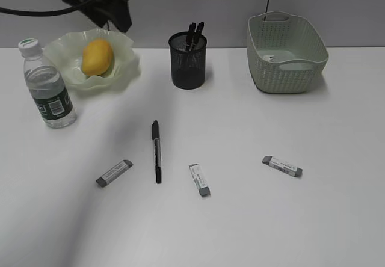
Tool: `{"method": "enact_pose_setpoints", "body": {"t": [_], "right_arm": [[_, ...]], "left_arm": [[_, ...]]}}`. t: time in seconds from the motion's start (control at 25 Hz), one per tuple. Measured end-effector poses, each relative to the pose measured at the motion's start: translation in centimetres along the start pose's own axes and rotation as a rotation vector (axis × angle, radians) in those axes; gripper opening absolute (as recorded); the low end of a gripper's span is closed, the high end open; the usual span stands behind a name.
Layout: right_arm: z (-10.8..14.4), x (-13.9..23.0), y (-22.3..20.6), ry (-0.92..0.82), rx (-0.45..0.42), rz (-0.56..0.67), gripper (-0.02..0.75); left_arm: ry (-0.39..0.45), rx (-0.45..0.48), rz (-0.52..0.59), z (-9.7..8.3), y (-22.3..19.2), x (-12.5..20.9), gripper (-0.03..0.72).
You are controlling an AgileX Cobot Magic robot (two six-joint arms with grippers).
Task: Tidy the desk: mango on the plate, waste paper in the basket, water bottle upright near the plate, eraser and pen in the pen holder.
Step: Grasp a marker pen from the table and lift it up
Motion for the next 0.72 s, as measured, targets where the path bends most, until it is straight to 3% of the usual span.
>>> {"method": "enact_pose_setpoints", "body": {"t": [0.24, 0.4, 0.56, 0.72], "right_arm": [[0.0, 0.0, 0.0, 0.000, 0.000, 0.000, 0.425], [0.0, 0.0, 0.0, 0.000, 0.000, -0.001, 0.426], [0.0, 0.0, -0.1, 0.000, 0.001, 0.007, 0.426], [0.0, -0.2, -0.7, -0.002, 0.009, 0.041, 0.425]], "left_arm": [[0.105, -0.036, 0.067, 2.4, 3.4, 5.8, 0.423], [0.183, -0.068, 0.072, 2.9, 7.3, 10.9, 0.423], [0.224, -0.142, -0.032, 1.8, 10.5, 15.4, 0.423], [0.222, -0.208, -0.140, -0.6, 12.0, 19.9, 0.423]]}}
Point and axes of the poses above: a point on each arm's last joint axis where the gripper is mounted, y pointing back along that axis away from the gripper, z along the wrist's bending axis when the last joint is at zero, x = y × z, the point moved 4 cm from there along -y, pointing out along that axis toward the gripper, and after that the axes turned 10 degrees about -y, right-handed, at the moved point
